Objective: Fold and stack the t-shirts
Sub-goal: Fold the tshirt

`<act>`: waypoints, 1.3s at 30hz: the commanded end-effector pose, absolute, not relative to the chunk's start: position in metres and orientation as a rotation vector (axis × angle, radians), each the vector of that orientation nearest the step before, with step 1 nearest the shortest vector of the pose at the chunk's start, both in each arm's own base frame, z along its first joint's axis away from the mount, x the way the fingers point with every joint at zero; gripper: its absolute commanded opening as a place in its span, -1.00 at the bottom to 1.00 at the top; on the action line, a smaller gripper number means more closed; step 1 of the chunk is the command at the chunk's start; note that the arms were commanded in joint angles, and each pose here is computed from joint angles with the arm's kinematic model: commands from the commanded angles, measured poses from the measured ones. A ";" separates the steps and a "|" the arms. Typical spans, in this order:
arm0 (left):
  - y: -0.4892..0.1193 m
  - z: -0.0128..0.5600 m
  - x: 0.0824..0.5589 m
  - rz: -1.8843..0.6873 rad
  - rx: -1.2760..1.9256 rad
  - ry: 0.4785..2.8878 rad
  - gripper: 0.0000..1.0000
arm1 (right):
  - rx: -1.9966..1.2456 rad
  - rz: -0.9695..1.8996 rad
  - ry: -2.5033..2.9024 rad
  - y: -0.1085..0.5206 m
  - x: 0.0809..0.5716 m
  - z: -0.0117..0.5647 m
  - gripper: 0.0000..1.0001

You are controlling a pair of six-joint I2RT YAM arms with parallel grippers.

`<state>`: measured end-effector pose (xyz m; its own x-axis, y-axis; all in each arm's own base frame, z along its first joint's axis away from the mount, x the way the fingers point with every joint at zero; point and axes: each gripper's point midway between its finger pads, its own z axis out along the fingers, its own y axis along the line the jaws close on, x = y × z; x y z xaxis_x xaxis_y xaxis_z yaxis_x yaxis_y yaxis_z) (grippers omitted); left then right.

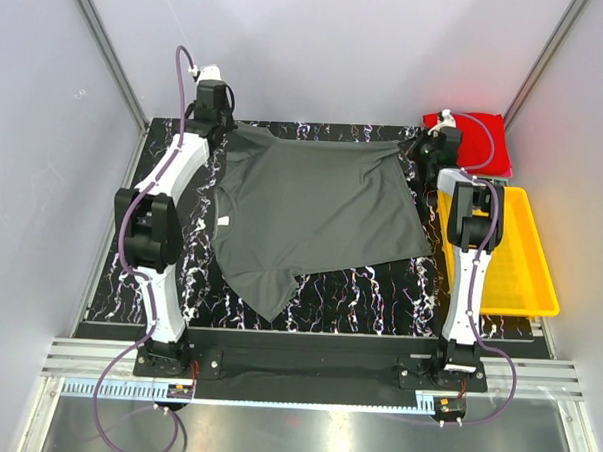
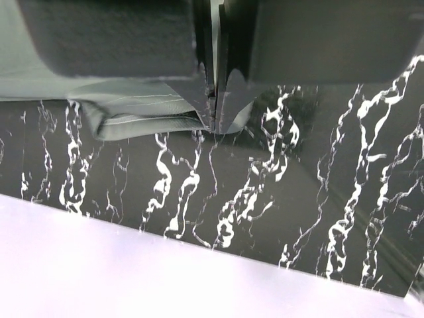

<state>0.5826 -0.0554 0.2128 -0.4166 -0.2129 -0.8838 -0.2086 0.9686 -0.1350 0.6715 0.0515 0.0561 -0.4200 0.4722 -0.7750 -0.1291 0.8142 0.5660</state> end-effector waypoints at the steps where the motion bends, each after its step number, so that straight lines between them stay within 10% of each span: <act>1: -0.049 0.223 0.564 0.022 -0.346 2.019 -1.00 | 0.123 0.676 1.734 0.052 0.671 0.133 -1.00; 39: -0.082 0.094 0.380 -0.018 -0.452 2.533 -0.93 | 0.320 0.588 2.005 0.038 0.595 0.118 -0.75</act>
